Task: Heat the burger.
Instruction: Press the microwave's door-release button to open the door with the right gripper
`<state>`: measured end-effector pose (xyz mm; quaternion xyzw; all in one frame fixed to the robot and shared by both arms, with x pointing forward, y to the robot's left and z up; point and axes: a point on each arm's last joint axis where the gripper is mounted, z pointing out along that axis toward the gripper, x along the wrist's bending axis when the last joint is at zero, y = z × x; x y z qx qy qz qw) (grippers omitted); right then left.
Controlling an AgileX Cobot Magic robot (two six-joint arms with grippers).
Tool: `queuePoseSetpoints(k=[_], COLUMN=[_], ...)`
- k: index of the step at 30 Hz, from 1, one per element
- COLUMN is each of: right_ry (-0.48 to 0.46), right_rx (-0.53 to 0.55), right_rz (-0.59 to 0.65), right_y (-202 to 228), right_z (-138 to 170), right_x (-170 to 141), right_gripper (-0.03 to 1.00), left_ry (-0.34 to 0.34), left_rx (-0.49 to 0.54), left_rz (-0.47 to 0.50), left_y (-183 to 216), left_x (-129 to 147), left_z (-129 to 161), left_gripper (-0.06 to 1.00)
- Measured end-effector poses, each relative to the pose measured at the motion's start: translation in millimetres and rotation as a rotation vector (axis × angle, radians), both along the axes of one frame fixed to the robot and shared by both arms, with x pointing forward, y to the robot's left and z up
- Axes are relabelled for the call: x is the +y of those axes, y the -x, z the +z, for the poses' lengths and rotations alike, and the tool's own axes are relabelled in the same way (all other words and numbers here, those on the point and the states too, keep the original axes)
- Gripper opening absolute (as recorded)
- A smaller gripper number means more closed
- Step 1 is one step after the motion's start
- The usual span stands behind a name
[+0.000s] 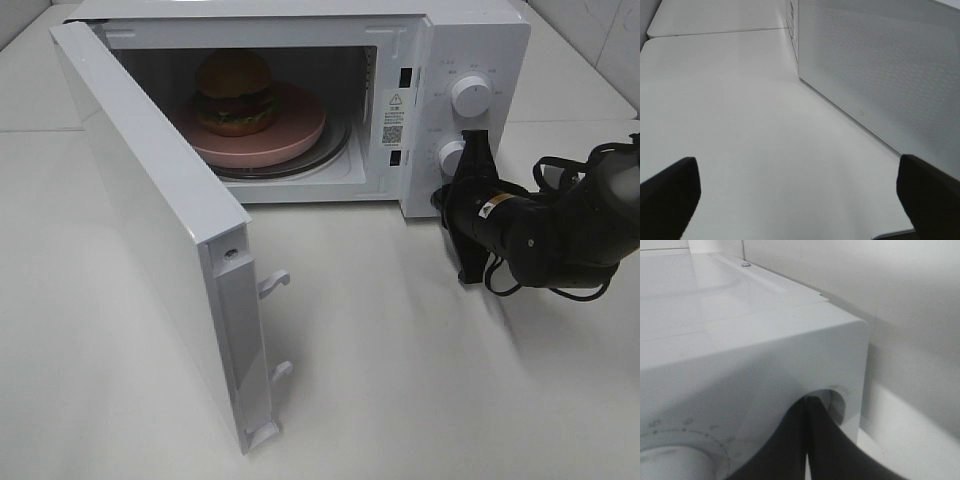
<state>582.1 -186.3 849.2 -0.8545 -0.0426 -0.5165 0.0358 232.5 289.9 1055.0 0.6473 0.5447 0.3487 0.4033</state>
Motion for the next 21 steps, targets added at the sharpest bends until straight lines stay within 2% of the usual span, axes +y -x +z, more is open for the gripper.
queuePoseSetpoints(k=[21], right_ry=[0.013], right_rx=[-0.022], right_rz=[0.017], right_y=[12], right_z=[4], right_x=[-4], right_gripper=[0.02], left_ry=[0.000], left_rx=[0.000], left_rz=[0.000], left_y=[0], left_x=[0], left_z=[0], left_gripper=[0.99])
